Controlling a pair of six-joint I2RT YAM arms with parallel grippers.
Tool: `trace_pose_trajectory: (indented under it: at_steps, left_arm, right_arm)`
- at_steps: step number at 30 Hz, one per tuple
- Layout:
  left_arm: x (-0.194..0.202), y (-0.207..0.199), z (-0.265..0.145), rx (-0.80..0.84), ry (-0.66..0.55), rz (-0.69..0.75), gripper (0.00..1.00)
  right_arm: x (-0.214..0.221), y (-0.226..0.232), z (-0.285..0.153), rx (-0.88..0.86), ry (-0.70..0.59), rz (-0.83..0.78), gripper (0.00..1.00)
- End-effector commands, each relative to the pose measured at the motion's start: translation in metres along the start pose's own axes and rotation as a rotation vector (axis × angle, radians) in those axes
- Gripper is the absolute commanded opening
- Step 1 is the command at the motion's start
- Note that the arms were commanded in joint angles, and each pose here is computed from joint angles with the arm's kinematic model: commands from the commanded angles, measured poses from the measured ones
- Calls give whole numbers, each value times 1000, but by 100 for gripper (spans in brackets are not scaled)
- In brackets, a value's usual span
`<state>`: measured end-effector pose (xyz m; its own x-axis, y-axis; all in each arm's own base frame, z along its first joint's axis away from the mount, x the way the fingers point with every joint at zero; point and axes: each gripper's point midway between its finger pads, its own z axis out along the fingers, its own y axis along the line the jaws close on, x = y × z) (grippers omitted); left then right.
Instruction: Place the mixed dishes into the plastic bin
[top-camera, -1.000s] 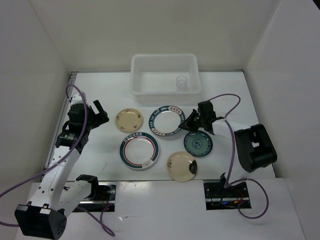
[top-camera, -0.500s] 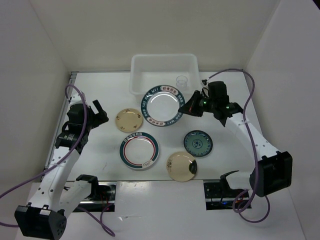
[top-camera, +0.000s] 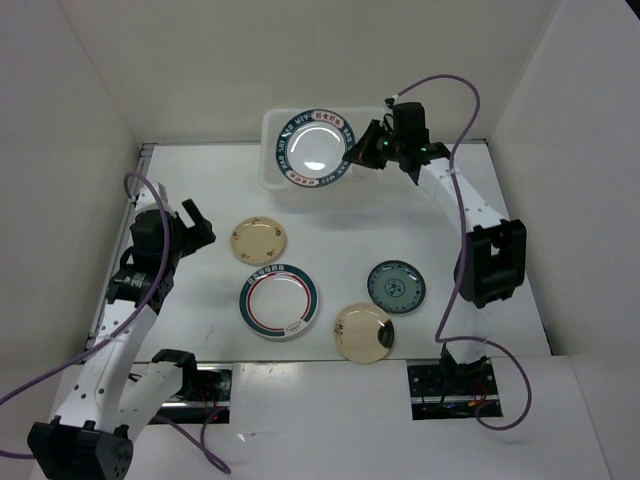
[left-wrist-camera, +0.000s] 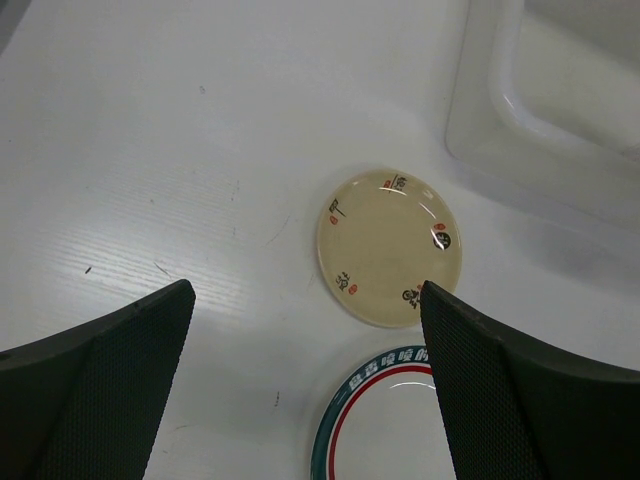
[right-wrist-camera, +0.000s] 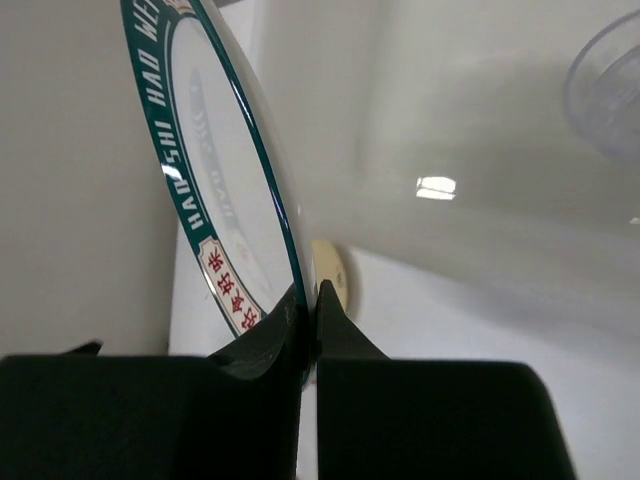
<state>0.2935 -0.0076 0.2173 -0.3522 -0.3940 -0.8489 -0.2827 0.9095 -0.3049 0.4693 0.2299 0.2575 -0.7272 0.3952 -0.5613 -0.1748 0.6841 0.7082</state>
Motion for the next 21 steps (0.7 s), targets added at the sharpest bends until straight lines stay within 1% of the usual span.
trace_pose_trajectory:
  at_steps: [1,3,6,7,8,9,10,11,12,13,14,15,16,17,18,19,21]
  left_arm:
    - [-11,-6,-2,27,-49,-8,100]
    - [-11,-6,-2,27,-49,-8,100]
    - [-9,-5,-2,23,-41,-6,100]
    - [-10,-3,-2,13,-45,-6,100]
    - [-10,-3,-2,13,-45,-6,100]
    - [-10,-3,-2,13,-45,-6,100]
    - [-8,-3,0,9,-37,-4,100]
    - [-8,-3,0,9,-37,-4,100]
    - [-8,-3,0,9,-37,-4,100]
    - [-8,-3,0,9,-37,-4,100]
    - [-9,-1,0,1,-41,-4,100]
    - [-10,1,1,-8,-44,-9,100]
    - [-10,1,1,-8,-44,-9,100]
    - [-10,1,1,-8,-44,-9,100]
    - [-10,1,1,-8,-44,-9,100]
    - [-13,4,-1,-12,-55,-14,100]
    - [-15,8,-1,-29,-62,-18,100]
  right_arm:
    - [-53,4,13,32,-138,-96,0]
    - [-52,6,28,46,-132,-130,0]
    - [-62,-2,48,73,-130,-136,0]
    - [-75,4,49,71,-159,-155,0]
    - [-68,-11,65,94,-127,-141,0]
    - [-68,-14,71,100,-118,-137,0]
    - [-78,2,72,74,-140,-153,0]
    - [-65,-20,90,113,-87,-139,0]
    - [-65,-23,96,121,-77,-135,0]
    - [-78,-12,95,101,-104,-147,0]
    - [-76,-17,100,110,-91,-141,0]
    - [-54,-38,120,157,-26,-120,0]
    - [-67,-27,118,136,-55,-141,0]
    - [-60,-26,124,137,-37,-141,0]
    - [-43,-50,137,186,15,-118,0]
    - [-52,-40,134,165,-14,-130,0]
    - [-39,-47,143,185,12,-127,0]
